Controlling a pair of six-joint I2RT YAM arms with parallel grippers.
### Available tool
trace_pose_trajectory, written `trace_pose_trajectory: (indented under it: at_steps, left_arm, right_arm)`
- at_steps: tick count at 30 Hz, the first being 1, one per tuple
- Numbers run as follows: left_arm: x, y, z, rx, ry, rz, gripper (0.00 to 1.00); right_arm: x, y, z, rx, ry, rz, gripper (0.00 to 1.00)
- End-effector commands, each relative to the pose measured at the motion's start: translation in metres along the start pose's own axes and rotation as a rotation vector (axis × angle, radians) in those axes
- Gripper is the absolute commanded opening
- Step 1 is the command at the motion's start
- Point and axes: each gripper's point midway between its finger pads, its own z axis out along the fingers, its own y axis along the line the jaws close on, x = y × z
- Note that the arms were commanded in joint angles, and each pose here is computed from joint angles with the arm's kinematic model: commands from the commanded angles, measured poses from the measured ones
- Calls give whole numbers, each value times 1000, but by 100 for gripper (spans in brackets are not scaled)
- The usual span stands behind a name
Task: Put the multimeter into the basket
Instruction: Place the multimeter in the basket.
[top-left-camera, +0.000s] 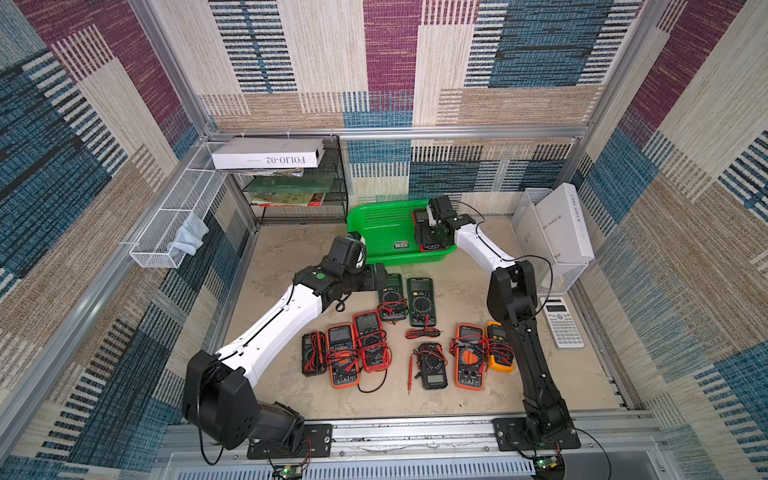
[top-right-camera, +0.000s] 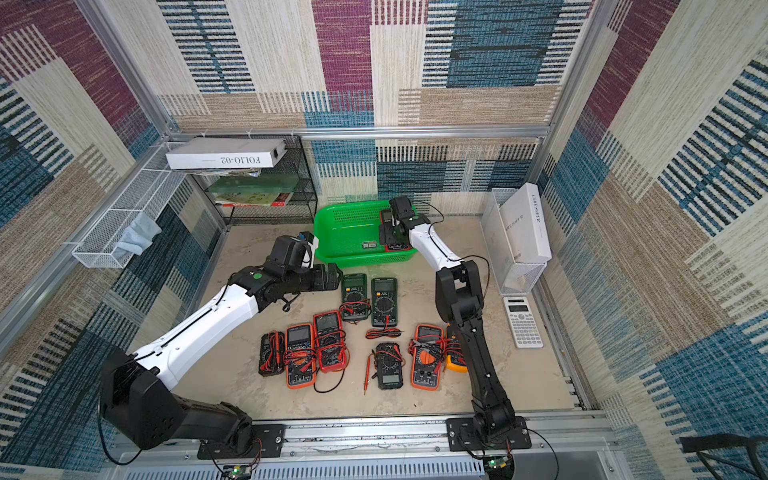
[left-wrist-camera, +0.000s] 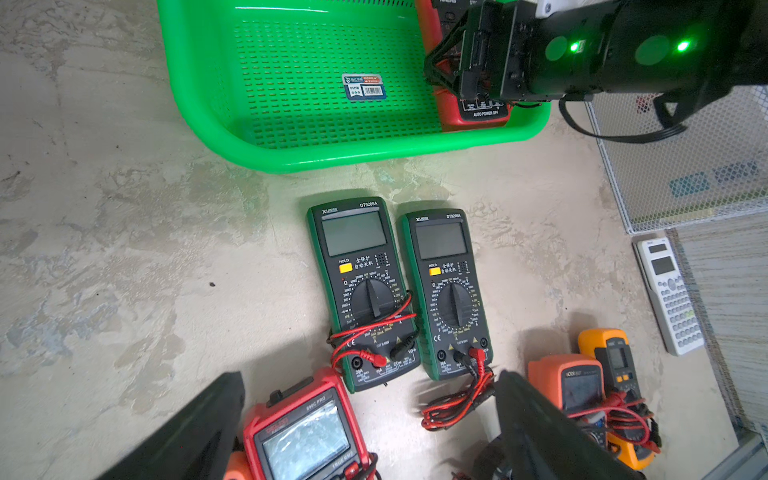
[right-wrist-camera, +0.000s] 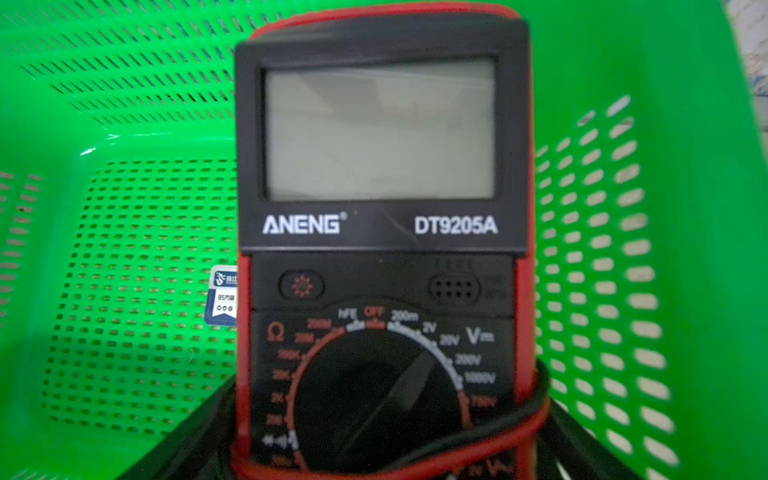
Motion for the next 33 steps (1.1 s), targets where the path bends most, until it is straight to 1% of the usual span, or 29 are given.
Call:
trace_pose_trajectory:
  at_steps: [1, 5, 15, 30, 33]
  left_arm:
    - [0, 1, 1, -6, -1, 4, 99]
    - [1, 1, 3, -6, 4, 4, 99]
    - [4, 2, 7, -4, 17, 1, 99]
    - [2, 1, -3, 2, -1, 0, 99]
    - [3, 1, -1, 4, 4, 1, 99]
  right_arm:
    - [-2, -6, 4, 28, -14, 11, 94]
    - [1, -10, 7, 45, -8, 13, 100]
    - [-9, -12, -3, 48, -29, 18, 99]
    - [-17, -18, -13, 81, -46, 48, 99]
    - [-20, -16, -17, 65, -61, 53, 99]
